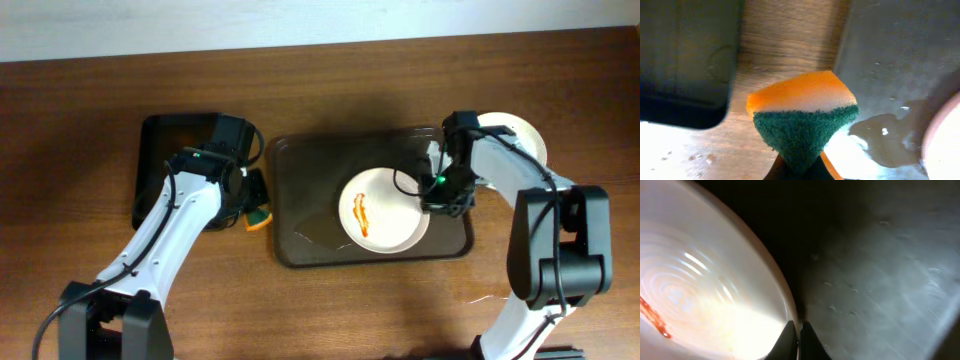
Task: Clean dirty plates on tray and stack at the side
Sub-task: 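Grasp the last plate rim with the right gripper and drag it left, then hold the last plate with the right gripper and scrub it with the left sponge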
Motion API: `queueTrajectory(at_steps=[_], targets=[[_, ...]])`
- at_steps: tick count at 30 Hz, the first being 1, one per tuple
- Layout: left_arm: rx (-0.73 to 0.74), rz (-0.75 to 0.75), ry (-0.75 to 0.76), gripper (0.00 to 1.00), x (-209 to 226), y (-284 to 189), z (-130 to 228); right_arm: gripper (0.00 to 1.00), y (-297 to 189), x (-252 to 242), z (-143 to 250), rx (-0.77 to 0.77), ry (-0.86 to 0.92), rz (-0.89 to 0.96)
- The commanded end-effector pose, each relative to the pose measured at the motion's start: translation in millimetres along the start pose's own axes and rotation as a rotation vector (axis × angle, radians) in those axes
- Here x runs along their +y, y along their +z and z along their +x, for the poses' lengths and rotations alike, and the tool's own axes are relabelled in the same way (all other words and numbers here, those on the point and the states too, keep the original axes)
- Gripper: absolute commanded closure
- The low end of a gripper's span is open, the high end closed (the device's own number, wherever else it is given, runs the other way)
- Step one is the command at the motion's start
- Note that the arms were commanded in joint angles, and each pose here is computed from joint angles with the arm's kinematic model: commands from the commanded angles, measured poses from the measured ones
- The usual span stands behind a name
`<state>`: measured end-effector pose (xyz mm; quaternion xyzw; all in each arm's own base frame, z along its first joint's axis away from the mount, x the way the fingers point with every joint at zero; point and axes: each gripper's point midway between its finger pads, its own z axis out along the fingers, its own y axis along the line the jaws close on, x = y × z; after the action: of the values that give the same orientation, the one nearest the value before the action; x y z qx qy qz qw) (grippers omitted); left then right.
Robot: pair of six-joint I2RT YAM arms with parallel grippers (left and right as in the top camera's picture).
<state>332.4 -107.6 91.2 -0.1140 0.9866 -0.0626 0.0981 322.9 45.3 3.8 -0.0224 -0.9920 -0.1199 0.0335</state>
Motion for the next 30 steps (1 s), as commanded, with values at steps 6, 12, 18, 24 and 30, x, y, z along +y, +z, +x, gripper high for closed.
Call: queueTrajectory(at_steps=[6,12,18,24,30], targets=[[0.024,0.195,0.074,1.0,-40,2,2,0.96,33,76,3,-0.037,-0.017,-0.011],[0.009,0.232,0.156,1.0,-71,7,10,0.96,35,90,-1,-0.066,-0.054,-0.023],[0.062,0.329,0.114,1.0,-111,45,16,0.96,35,91,-5,-0.081,-0.059,-0.028],[0.09,0.493,0.173,1.0,-153,60,23,0.96,35,92,-7,-0.091,-0.061,-0.031],[0.158,0.412,0.115,1.0,-139,98,33,0.96,35,92,-8,-0.095,-0.062,-0.032]])
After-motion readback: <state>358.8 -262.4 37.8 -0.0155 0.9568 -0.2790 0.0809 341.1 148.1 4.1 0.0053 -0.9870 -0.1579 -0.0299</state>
